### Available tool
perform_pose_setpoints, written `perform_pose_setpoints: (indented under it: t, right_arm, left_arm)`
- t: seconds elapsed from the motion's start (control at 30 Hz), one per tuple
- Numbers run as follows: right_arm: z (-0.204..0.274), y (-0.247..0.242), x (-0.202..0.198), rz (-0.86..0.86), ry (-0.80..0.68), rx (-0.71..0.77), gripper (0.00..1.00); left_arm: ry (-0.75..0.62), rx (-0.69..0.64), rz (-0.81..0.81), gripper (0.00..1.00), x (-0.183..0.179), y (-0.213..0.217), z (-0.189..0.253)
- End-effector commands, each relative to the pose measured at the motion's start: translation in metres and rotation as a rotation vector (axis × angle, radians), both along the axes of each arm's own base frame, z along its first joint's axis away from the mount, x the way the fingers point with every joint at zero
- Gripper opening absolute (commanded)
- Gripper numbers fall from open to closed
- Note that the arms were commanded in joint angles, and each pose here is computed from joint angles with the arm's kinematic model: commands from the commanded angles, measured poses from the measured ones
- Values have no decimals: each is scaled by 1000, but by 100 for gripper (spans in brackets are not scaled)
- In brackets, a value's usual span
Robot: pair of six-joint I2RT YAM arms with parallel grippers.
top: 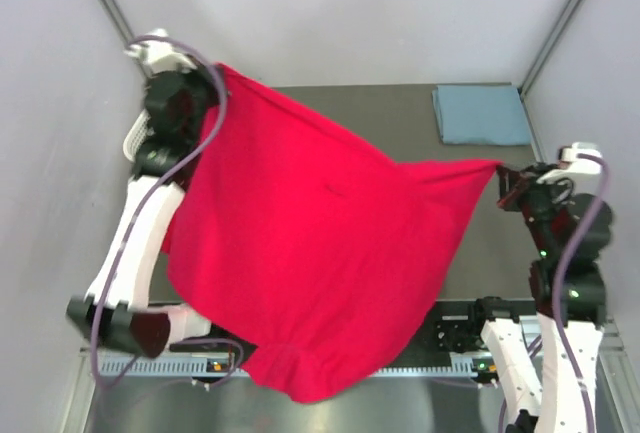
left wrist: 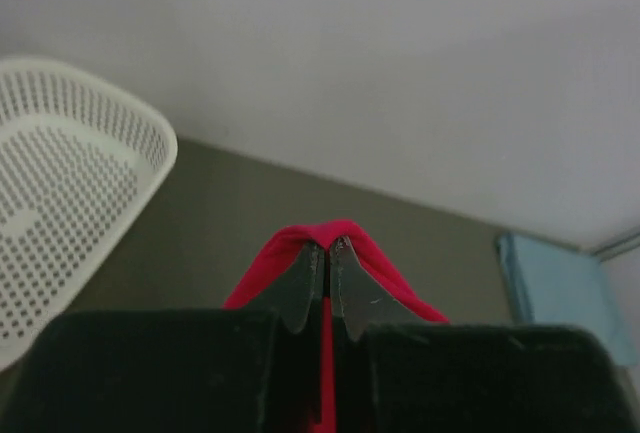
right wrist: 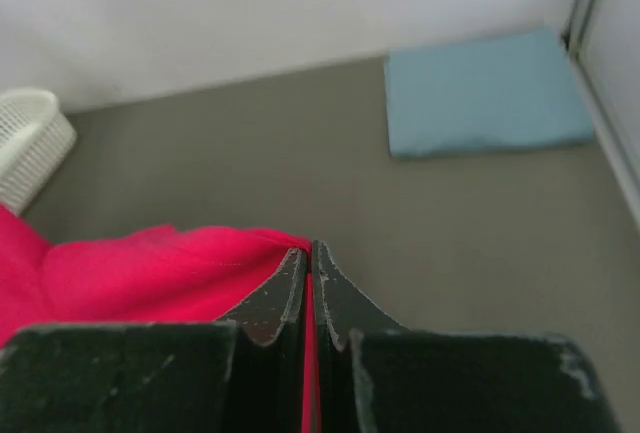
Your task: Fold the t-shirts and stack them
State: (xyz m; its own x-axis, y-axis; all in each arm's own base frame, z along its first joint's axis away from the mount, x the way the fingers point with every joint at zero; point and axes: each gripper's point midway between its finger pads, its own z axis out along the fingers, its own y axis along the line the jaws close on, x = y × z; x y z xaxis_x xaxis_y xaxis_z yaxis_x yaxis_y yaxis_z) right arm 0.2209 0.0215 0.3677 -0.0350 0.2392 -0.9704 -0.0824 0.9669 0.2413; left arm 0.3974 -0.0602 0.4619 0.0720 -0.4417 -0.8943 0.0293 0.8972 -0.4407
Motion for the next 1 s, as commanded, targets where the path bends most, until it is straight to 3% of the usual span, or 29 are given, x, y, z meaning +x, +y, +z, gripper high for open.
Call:
perform_pose_setpoints:
  t: [0.0,0.03,0.1,0.13,0.33,0.47,0.5,0.53,0.97]
  right_arm:
    - [-1,-17,17,-85,-109,-25,0]
    - [-23,-19,32,-84,-77,-28,0]
    - [-44,-25,46,-109,-48,-37,0]
    - [-67,-29,60,-122,-10,-42,0]
    - [-133,-48,109,-177,147,-87,0]
    - [-150,-55,142,-175,191,-113,0]
    - [-146,-57,150,-169,187,-120,0]
    - [-160,-57,160,-159,229,-121,0]
    - [-147,-54,248,-67,264,-150,0]
  left_arm:
    - [100,-13,-128,0,45,-33,-65]
    - [185,-3,-173,0,62,-45,-107]
    - [225,-18,-194,0,83,-54,-141]
    - [313,-17,-229,0,98,-64,-185]
    - [499,-73,-311,0,159,-96,-291]
    - [546,-98,-347,0,192,-111,-318]
    - [519,-99,-343,0,203,-113,-306]
    - [564,-100,-332,0,206,-112,-326]
    - [529,-156,-244,0,253,-88,-316]
